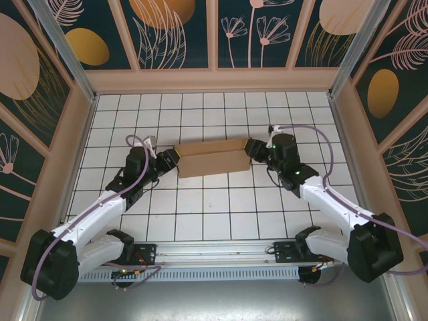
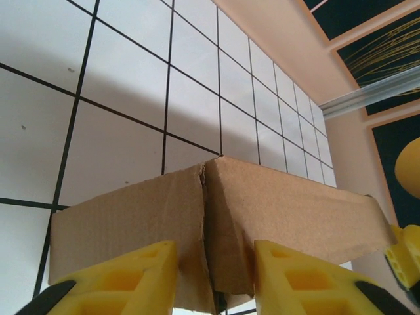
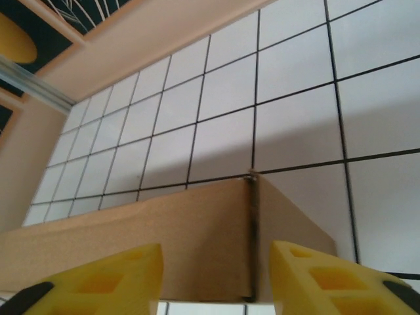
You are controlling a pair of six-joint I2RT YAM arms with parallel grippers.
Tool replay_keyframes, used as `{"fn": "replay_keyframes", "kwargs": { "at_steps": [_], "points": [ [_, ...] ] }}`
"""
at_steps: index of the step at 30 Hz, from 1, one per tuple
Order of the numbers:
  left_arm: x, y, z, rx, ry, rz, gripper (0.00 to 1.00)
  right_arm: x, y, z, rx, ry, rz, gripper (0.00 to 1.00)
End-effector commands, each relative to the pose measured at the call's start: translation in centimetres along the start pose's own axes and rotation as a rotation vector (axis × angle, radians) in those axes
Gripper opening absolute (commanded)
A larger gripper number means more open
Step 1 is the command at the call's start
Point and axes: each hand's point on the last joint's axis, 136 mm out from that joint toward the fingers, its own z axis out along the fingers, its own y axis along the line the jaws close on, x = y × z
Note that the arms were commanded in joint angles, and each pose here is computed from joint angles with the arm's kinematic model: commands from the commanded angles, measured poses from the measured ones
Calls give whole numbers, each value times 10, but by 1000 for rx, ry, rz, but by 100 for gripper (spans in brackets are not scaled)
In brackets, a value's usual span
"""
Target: Fold the paper box
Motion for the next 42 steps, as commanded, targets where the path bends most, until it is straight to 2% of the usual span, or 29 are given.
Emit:
{"fn": "replay_keyframes", "kwargs": {
  "at_steps": [1, 4, 10, 13, 17, 22, 24, 28, 29, 34, 42],
  "points": [
    [43, 65, -1, -255, 164, 25, 34, -10, 8, -16, -78, 85, -14, 49],
    [40, 62, 1, -259, 170, 49, 35, -15, 12, -16, -119, 116, -26, 51],
    [38, 57, 3, -258, 188, 76, 35, 6, 6, -1, -144, 207, -7, 50],
    [37, 56, 3, -257, 190, 83, 34, 17, -7, 8, -108, 226, 10, 46],
    [38, 56, 3, -255, 193, 86, 33, 26, -46, 16, 68, 207, 33, 33],
    [37, 55, 3, -251, 191, 92, 33, 58, -67, 21, 115, 281, 122, 26],
    [31, 48, 1, -238, 176, 94, 35, 61, -68, 22, 119, 290, 145, 26],
    [8, 21, -8, -194, 130, 95, 54, 51, -58, 18, 92, 260, 159, 26],
    [1, 14, -10, -182, 118, 93, 56, 49, -57, 17, 93, 257, 158, 27],
    [-26, -15, -21, -128, 66, 97, 57, 45, -56, 16, 108, 260, 145, 27],
    [-12, -8, -11, -97, 109, 61, 55, 45, -56, 17, 101, 261, 149, 27]
  ]
}}
